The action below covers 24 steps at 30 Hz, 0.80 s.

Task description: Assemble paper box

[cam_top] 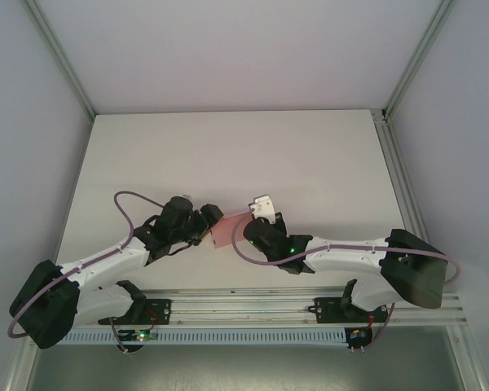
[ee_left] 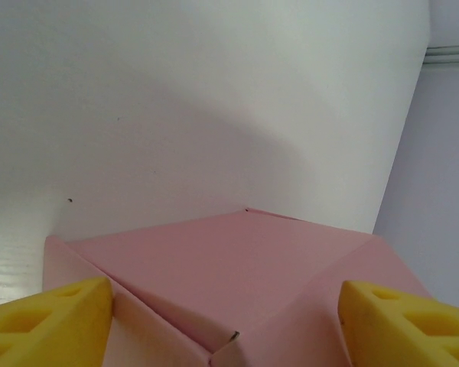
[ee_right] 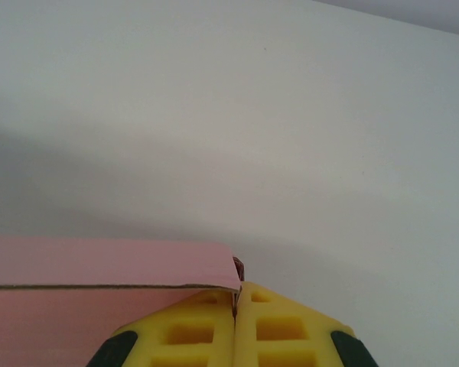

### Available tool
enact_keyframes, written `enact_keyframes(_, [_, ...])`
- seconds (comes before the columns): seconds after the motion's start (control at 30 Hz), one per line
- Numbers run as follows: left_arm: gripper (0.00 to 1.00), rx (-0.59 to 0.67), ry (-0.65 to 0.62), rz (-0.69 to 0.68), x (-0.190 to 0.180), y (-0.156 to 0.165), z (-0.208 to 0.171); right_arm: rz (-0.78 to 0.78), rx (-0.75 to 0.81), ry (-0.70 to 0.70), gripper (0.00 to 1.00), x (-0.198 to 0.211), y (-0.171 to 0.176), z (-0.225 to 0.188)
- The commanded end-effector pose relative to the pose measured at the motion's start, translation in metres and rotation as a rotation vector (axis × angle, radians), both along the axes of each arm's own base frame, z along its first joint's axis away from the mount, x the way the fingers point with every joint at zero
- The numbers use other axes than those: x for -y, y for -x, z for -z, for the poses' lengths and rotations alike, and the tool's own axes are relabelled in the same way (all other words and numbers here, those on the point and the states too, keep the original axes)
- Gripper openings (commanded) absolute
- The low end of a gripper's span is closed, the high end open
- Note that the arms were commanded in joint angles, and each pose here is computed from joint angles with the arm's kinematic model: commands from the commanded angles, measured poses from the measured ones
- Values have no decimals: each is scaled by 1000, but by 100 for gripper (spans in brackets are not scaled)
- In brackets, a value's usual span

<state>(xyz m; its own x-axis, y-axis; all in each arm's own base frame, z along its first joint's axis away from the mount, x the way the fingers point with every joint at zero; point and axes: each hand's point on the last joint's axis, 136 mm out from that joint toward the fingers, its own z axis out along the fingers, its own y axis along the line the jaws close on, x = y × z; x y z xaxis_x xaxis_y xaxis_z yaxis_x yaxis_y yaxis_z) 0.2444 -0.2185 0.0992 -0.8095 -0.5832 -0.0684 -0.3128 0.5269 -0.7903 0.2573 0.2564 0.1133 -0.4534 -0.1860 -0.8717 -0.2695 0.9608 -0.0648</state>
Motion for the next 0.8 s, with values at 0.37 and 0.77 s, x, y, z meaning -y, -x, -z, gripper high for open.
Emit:
enact_keyframes(0.37, [52, 95, -218, 92, -14, 15, 42, -211, -90, -28, 40, -4, 33, -8])
enact_keyframes(0.77, [44, 124, -220, 147, -10, 22, 42, -381, -69, -225, 98, -4, 47, -48])
